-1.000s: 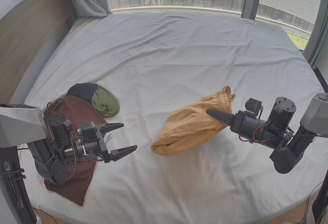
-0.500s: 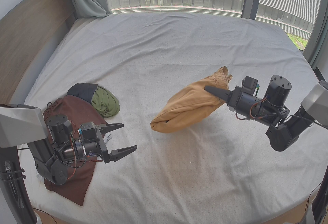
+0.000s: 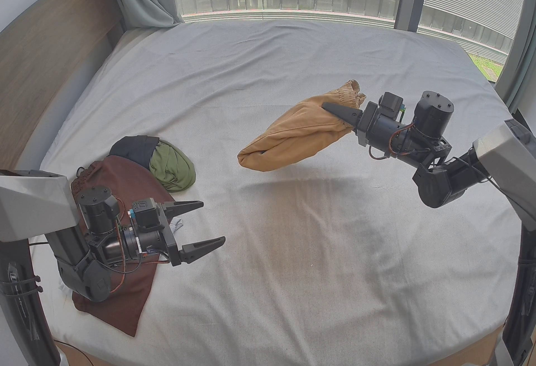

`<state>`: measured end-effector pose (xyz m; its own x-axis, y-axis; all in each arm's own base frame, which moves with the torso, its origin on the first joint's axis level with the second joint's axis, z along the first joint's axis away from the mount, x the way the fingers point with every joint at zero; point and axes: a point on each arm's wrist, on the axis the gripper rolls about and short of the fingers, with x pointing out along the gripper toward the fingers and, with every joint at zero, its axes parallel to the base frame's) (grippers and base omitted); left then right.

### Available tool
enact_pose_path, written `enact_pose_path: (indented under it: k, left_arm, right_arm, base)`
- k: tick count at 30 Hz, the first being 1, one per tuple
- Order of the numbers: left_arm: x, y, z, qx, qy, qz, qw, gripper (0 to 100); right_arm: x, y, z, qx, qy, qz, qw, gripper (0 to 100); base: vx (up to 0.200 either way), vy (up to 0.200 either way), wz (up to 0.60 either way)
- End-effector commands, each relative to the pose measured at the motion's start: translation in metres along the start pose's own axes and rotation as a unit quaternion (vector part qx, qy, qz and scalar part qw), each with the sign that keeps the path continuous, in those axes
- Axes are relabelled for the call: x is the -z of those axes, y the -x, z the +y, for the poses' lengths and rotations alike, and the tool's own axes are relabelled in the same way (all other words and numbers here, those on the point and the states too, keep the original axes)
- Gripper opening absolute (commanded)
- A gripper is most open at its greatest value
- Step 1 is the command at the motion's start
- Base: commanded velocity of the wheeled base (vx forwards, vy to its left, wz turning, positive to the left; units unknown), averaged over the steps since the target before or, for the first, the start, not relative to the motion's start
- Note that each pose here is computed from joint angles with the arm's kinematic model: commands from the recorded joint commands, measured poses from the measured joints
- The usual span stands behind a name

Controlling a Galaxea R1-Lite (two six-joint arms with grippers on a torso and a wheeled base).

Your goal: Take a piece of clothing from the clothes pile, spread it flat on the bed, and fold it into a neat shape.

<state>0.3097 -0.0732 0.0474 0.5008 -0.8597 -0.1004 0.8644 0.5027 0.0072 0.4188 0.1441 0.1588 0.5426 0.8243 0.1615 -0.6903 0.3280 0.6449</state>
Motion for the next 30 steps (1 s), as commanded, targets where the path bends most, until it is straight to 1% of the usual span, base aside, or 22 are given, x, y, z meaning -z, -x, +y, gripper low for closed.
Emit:
enact_pose_path:
  k: [1,5,9,12,17,18,24,27,30]
  left_arm:
    - [0.000,0.000,0.001,0.000,0.001,-0.001,1.0000,100]
    - [0.000,0.000,0.001,-0.001,0.001,-0.001,1.0000,100]
    - [0.001,0.000,0.001,-0.001,0.002,0.000,1.0000,100]
    - [0.002,-0.001,0.001,-0.001,0.003,0.001,1.0000,100]
    - [0.003,-0.001,0.001,-0.001,0.005,0.002,1.0000,100]
    - [0.003,-0.001,0.001,-0.001,0.005,0.002,1.0000,100]
    - [0.005,-0.001,0.002,-0.001,0.007,0.004,1.0000,100]
    - [0.007,-0.002,0.003,-0.001,0.008,0.006,0.9999,100]
    - [0.007,-0.002,0.003,-0.001,0.008,0.006,0.9999,100]
  right_arm:
    - [0.016,-0.017,-0.042,0.015,-0.029,0.012,0.9994,0]
    - [0.026,-0.019,-0.056,0.024,-0.038,0.018,0.9988,0]
    - [0.025,-0.022,-0.059,0.021,-0.035,0.016,0.9990,0]
    - [0.017,-0.022,-0.060,0.018,-0.028,0.006,0.9994,0]
    - [0.002,-0.026,-0.056,0.007,-0.018,-0.008,0.9998,0]
    - [-0.009,-0.028,-0.054,0.006,-0.016,-0.014,0.9998,0]
    - [-0.038,-0.037,-0.046,-0.006,0.004,-0.034,0.9994,0]
    - [-0.041,-0.043,-0.051,-0.010,0.008,-0.038,0.9992,0]
    - [-0.033,-0.049,-0.064,-0.004,0.001,-0.033,0.9994,0]
  base:
    - [0.000,0.000,0.00]
    - [0.000,0.000,0.00]
    - [0.000,0.000,0.00]
    - [0.000,0.000,0.00]
    - [0.000,0.000,0.00]
    - [0.000,0.000,0.00]
    - [0.000,0.000,0.00]
    - [0.000,0.000,0.00]
    - [0.000,0.000,0.00]
